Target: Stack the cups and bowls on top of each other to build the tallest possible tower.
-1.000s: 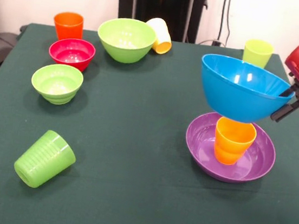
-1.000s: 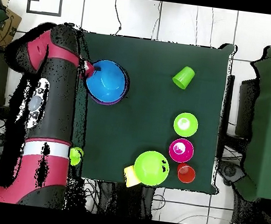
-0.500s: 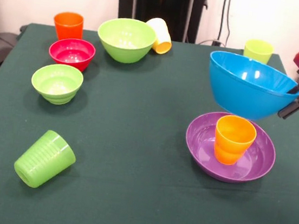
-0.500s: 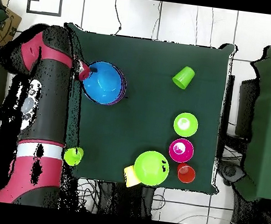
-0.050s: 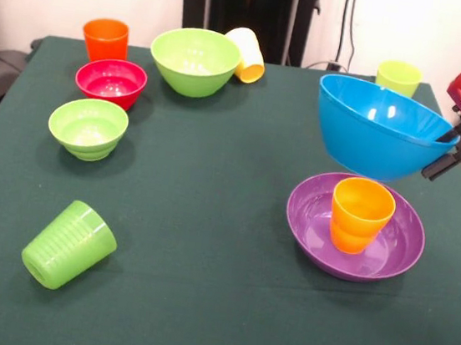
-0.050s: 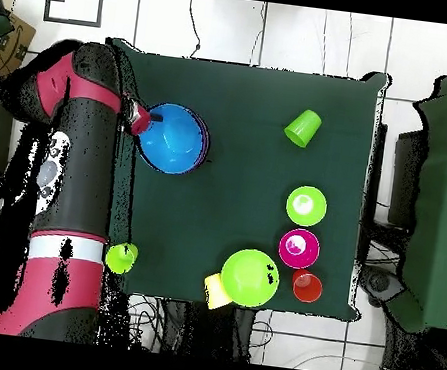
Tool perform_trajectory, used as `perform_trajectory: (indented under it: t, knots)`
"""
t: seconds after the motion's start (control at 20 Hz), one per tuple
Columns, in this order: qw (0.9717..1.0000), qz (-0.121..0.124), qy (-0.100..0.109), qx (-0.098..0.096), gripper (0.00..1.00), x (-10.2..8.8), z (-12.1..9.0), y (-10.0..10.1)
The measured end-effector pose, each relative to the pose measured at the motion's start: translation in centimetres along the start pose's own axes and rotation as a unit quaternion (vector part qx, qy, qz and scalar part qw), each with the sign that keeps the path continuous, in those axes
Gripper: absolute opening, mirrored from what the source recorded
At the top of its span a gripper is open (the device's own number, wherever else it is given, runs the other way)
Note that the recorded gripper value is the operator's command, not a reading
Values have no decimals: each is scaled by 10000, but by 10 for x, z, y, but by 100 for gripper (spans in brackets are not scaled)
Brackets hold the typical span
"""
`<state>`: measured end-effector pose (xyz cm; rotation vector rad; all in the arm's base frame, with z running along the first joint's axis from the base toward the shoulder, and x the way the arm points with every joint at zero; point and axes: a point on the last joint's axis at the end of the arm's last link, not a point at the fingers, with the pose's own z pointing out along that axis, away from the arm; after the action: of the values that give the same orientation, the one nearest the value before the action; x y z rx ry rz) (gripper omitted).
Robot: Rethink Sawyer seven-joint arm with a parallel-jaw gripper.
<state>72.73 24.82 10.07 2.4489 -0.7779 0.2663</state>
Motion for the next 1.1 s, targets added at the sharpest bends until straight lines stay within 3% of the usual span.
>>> perform_trajectory:
  t: [1.1]
  knots:
    - [9998, 95, -11, -163, 0, -2, 12, 2]
